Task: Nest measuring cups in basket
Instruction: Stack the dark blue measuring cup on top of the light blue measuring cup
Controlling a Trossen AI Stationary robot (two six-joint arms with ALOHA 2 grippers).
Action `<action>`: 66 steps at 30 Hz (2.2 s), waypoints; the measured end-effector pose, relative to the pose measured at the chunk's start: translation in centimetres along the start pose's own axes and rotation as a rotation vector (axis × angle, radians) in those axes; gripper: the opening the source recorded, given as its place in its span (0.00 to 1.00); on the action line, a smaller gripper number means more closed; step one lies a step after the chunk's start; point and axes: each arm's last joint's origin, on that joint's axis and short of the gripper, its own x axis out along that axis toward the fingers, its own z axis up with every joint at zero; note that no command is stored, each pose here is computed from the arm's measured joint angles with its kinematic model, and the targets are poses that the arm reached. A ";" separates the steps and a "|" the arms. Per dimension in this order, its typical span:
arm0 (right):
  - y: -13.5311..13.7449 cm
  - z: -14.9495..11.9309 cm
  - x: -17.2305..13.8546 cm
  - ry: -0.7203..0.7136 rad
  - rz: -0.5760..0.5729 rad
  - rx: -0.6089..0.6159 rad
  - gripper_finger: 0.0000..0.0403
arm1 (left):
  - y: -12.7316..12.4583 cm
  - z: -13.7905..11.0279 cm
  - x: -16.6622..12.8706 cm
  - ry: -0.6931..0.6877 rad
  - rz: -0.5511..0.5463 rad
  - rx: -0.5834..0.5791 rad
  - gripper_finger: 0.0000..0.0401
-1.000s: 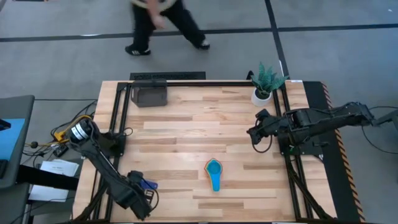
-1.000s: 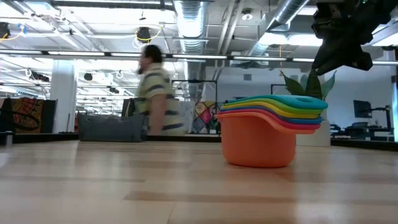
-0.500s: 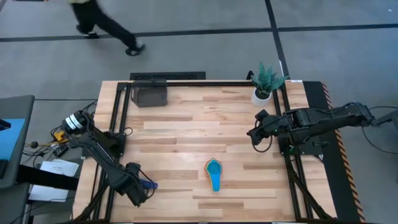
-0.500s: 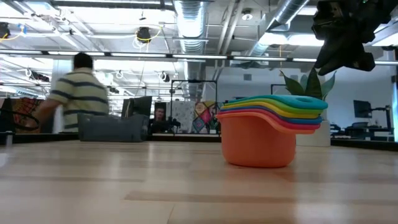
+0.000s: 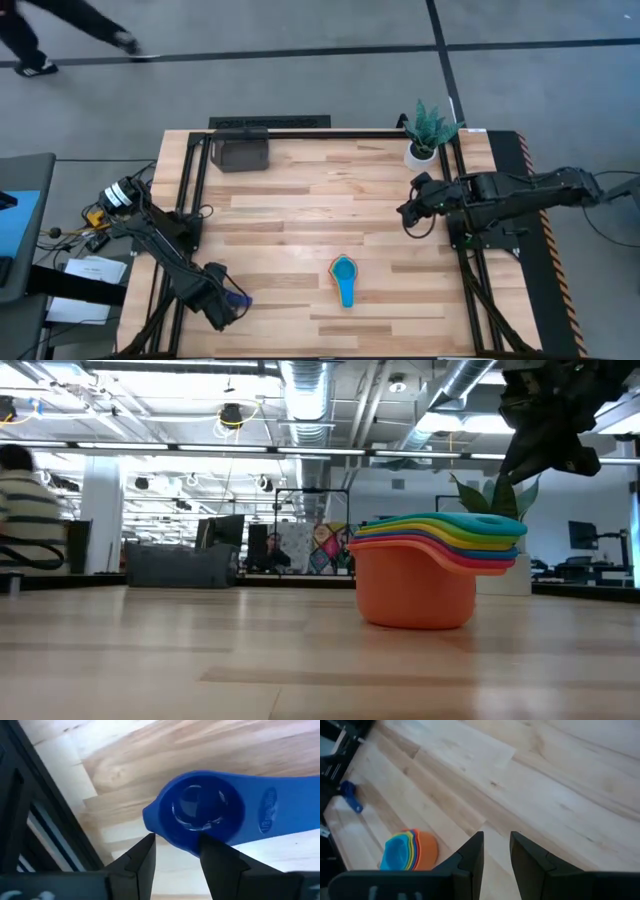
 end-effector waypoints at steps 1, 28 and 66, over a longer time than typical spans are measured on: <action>-0.1 0.1 0.0 -0.004 -0.004 0.006 0.30 | 0.0 0.0 0.0 -0.004 -0.001 0.003 0.34; -0.5 0.7 0.2 0.004 -0.006 0.040 0.30 | -1.0 1.6 -0.3 -0.175 -0.096 0.126 0.12; -0.5 0.5 0.1 0.055 0.010 0.042 0.30 | -11.0 13.8 -13.4 -0.456 -0.479 0.445 0.06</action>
